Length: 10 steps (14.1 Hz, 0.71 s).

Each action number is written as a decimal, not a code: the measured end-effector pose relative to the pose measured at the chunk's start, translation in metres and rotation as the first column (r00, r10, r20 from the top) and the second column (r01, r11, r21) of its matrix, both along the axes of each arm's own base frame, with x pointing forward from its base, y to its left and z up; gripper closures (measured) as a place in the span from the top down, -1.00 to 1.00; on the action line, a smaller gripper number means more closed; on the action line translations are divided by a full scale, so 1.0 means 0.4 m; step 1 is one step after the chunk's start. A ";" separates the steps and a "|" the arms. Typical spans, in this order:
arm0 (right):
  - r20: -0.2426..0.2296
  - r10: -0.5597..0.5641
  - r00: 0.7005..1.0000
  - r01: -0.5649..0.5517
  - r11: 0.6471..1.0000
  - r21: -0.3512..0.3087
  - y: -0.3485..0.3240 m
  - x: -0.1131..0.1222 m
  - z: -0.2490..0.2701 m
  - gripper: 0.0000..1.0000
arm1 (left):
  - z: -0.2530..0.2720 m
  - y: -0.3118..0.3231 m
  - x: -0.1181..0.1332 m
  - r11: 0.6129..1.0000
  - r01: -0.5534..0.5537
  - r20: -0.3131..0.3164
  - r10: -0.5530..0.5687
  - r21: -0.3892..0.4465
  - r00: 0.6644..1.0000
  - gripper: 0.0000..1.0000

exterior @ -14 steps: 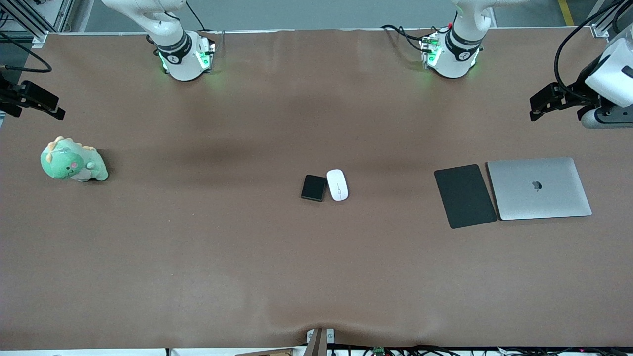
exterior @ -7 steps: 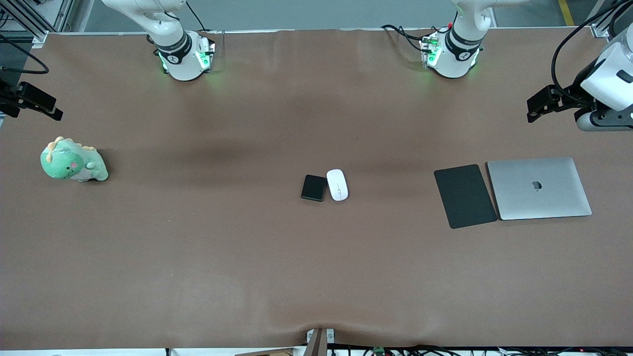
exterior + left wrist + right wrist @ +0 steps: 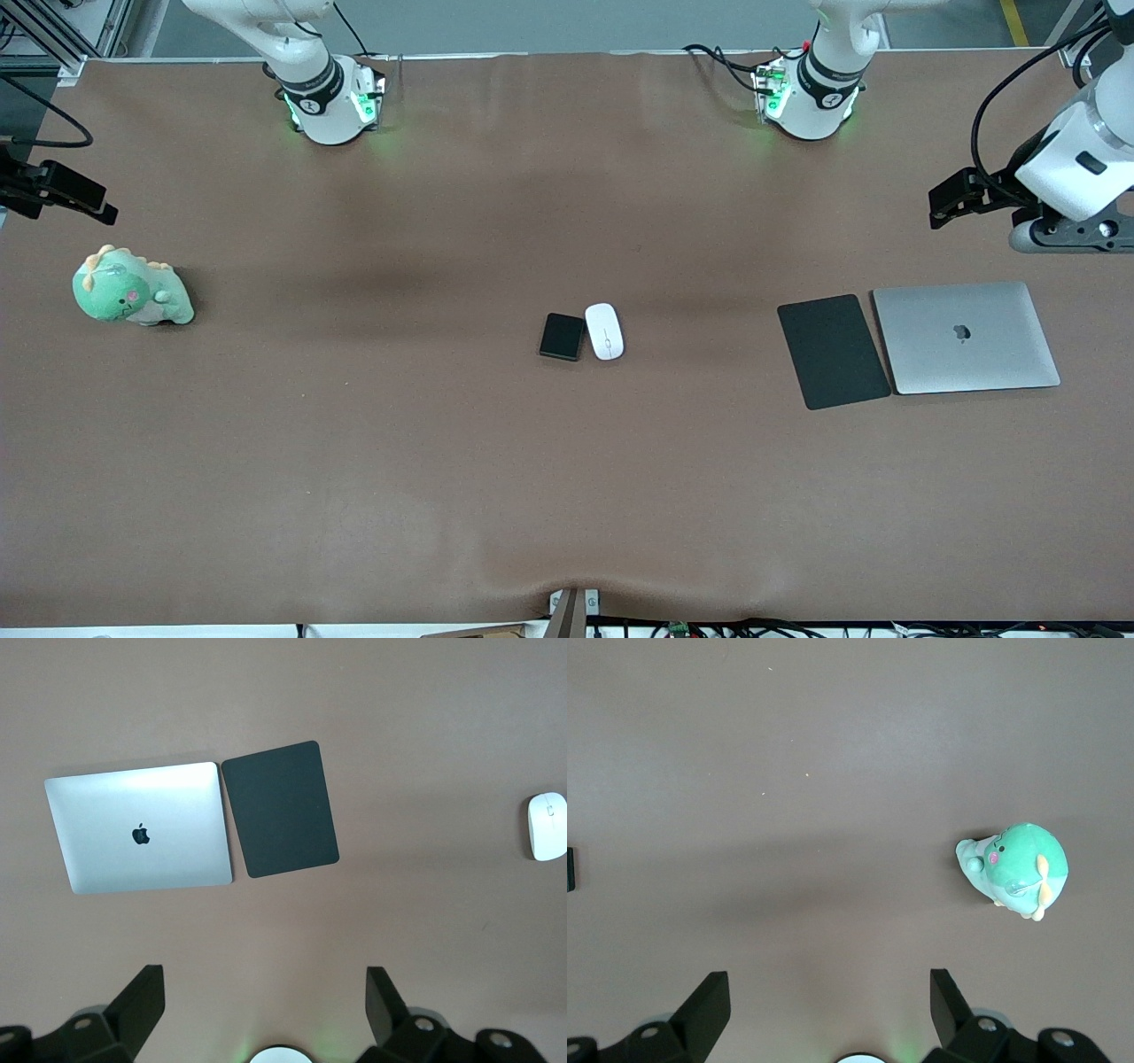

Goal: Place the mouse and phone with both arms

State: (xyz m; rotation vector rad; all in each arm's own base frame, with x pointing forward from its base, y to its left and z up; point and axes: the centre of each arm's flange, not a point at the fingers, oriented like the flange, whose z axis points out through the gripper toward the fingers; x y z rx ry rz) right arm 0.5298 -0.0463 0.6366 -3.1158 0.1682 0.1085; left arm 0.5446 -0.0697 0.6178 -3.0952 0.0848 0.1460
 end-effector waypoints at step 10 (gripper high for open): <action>-0.003 -0.006 1.000 0.006 1.000 0.000 -0.008 0.001 -0.003 1.00 | -0.060 -0.011 0.027 1.000 0.008 -0.042 -0.009 -0.001 0.999 1.00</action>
